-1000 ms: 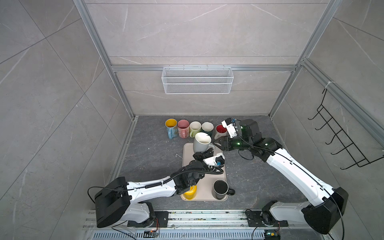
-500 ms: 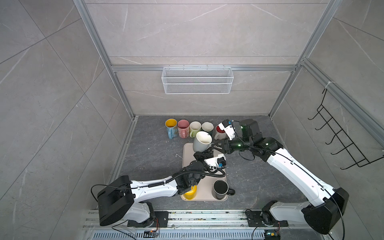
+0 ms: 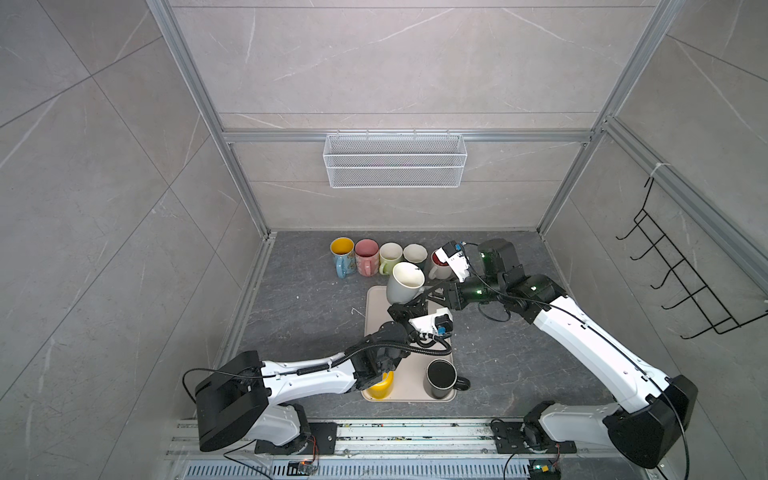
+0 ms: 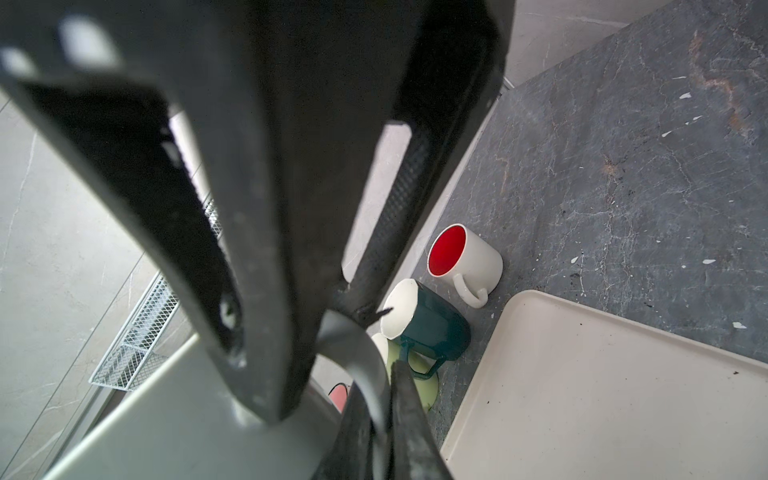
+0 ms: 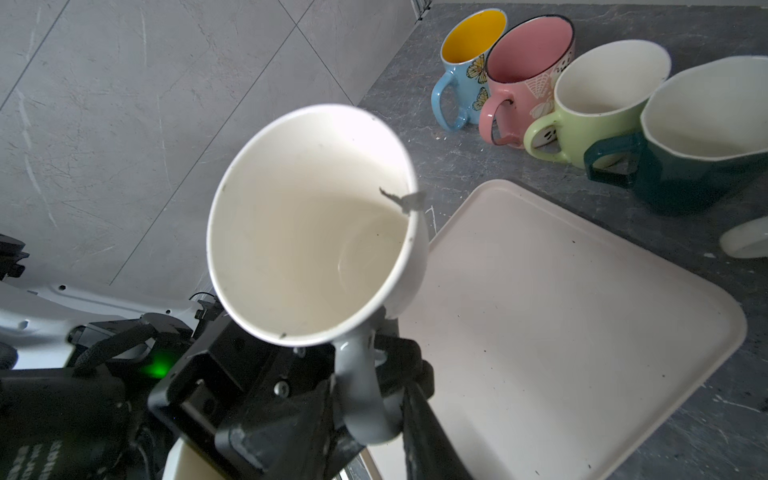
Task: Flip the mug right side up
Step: 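Grasp the upright grey mug's handle with the right gripper while the left holds it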
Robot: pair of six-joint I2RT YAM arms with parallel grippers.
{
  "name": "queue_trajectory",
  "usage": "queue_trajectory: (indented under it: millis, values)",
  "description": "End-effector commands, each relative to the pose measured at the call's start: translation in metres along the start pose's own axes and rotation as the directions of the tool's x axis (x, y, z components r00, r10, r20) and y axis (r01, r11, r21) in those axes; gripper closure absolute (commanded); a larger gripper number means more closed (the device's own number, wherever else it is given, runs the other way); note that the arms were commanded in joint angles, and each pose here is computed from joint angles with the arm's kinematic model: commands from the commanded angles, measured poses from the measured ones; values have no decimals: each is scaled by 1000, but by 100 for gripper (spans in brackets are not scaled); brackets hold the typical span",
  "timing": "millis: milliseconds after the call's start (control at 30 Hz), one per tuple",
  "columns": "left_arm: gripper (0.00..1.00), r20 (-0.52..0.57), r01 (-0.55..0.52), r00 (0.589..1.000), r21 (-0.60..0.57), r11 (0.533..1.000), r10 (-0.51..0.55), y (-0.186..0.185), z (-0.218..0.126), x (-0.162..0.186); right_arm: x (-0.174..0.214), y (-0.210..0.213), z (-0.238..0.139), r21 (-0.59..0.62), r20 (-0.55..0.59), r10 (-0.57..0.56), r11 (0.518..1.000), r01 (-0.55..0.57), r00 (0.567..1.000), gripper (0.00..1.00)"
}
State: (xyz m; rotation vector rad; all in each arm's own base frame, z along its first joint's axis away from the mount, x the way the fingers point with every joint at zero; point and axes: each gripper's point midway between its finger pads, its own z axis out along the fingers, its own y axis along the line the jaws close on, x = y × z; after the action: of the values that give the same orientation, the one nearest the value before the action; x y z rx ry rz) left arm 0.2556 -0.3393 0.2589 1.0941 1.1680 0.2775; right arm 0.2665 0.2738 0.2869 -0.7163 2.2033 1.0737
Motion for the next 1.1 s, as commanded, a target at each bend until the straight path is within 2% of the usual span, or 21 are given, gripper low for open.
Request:
queue_trajectory:
  millis: [0,800,933,1000,1067]
  values:
    - [100,92,71,994,-100,992,-62,33,0,-30,-3,9,6,-33,-10,-13,999,13,1000,70]
    - [100,126,78,990,-101,992,-65,30,1,-41,8,6,27,-18,-62,-6,1000,5,998,67]
    - [100,125,76,990,-105,992,-62,30,1,-40,9,5,28,-10,-66,-3,1000,2,998,74]
    - [100,125,77,990,-106,991,-63,30,0,-41,10,4,29,-12,-71,3,1000,-3,997,84]
    - [100,119,79,991,-112,991,-65,31,1,-40,11,4,31,-12,-77,6,1000,-7,997,100]
